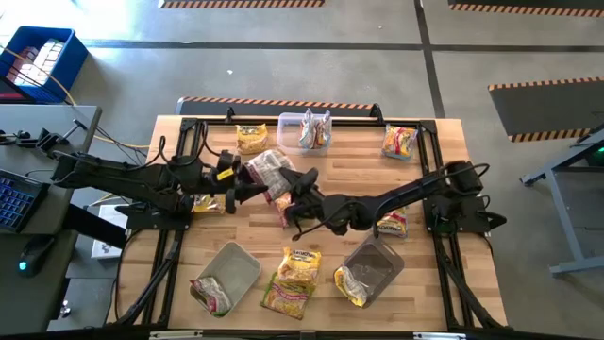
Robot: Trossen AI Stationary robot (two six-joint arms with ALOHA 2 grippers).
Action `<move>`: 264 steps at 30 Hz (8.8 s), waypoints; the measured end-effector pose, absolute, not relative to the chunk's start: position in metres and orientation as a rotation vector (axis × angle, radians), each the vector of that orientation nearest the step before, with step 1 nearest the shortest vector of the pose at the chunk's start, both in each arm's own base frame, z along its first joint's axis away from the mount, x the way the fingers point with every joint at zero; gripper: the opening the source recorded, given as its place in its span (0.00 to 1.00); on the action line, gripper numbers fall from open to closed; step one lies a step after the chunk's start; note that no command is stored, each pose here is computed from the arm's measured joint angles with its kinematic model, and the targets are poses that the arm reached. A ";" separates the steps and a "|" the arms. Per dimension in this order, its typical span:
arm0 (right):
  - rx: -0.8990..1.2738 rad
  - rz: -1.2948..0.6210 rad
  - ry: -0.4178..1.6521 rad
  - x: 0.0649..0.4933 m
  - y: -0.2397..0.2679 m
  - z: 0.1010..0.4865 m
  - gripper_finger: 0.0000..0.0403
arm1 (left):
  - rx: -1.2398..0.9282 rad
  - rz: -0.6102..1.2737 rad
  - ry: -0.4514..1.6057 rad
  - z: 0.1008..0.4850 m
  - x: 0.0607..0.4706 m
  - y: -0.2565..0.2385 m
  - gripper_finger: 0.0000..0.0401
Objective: Sort Maruchan noodles
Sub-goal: Put the green noodle pack into the gray bin, then put the yellow noodle pack into the black bin
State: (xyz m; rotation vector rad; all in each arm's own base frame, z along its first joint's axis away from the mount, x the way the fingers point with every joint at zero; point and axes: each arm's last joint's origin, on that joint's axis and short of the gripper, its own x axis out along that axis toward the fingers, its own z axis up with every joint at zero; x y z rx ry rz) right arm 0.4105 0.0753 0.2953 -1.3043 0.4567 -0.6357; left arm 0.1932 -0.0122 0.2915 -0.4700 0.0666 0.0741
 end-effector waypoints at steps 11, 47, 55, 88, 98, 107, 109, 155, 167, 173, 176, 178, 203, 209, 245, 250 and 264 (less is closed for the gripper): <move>-0.983 -0.676 0.470 0.373 0.055 0.334 0.25 | 0.138 0.226 0.413 0.259 0.188 -0.008 0.47; -0.243 -0.120 0.316 0.376 0.029 0.305 0.25 | 0.640 0.276 0.623 0.358 0.250 -0.077 0.60; -0.269 -0.079 0.297 0.376 0.039 0.307 0.25 | 0.542 0.212 0.698 0.366 0.261 -0.071 0.59; -0.422 -0.240 0.460 0.346 0.055 0.316 0.29 | 0.671 -0.345 0.895 0.350 0.222 -0.122 0.13; -0.407 -0.282 0.511 0.359 0.065 0.292 0.03 | 0.693 -0.547 1.009 0.324 0.186 -0.193 0.09; -0.378 -0.282 0.492 0.374 0.072 0.274 0.00 | 0.737 -0.586 1.160 0.285 0.169 -0.241 0.09; -0.375 -0.276 0.493 0.376 0.073 0.271 0.01 | 0.735 -0.577 1.171 0.280 0.167 -0.246 0.09; -0.402 -0.245 0.491 0.378 0.077 0.267 0.00 | 0.726 -0.640 1.269 0.259 0.171 -0.251 0.09; -0.408 -0.241 0.493 0.378 0.077 0.267 0.00 | 0.763 -0.681 1.334 0.242 0.175 -0.259 0.09; -0.410 -0.241 0.496 0.378 0.077 0.267 0.00 | 0.763 -0.683 1.335 0.242 0.175 -0.259 0.09; -0.411 -0.240 0.500 0.378 0.077 0.267 0.00 | 0.762 -0.684 1.334 0.242 0.175 -0.259 0.09; -0.413 -0.240 0.504 0.378 0.077 0.266 0.00 | 0.762 -0.684 1.334 0.242 0.175 -0.259 0.09; -0.415 -0.207 0.520 0.377 0.077 0.265 0.00 | 0.727 -0.699 1.340 0.217 0.170 -0.259 0.16; -0.418 -0.207 0.522 0.377 0.077 0.265 0.00 | 0.662 -0.655 1.347 0.221 0.171 -0.261 0.25; -0.397 -0.188 0.580 0.367 0.080 0.231 0.00 | 0.214 -0.353 1.005 0.281 0.170 -0.240 0.02; -0.292 -0.163 0.464 0.352 0.077 0.193 0.00 | 0.111 -0.354 0.813 0.262 0.174 -0.207 0.02; -0.207 -0.138 0.405 0.309 0.069 0.220 0.00 | -0.468 -0.189 0.826 0.227 0.238 -0.108 0.12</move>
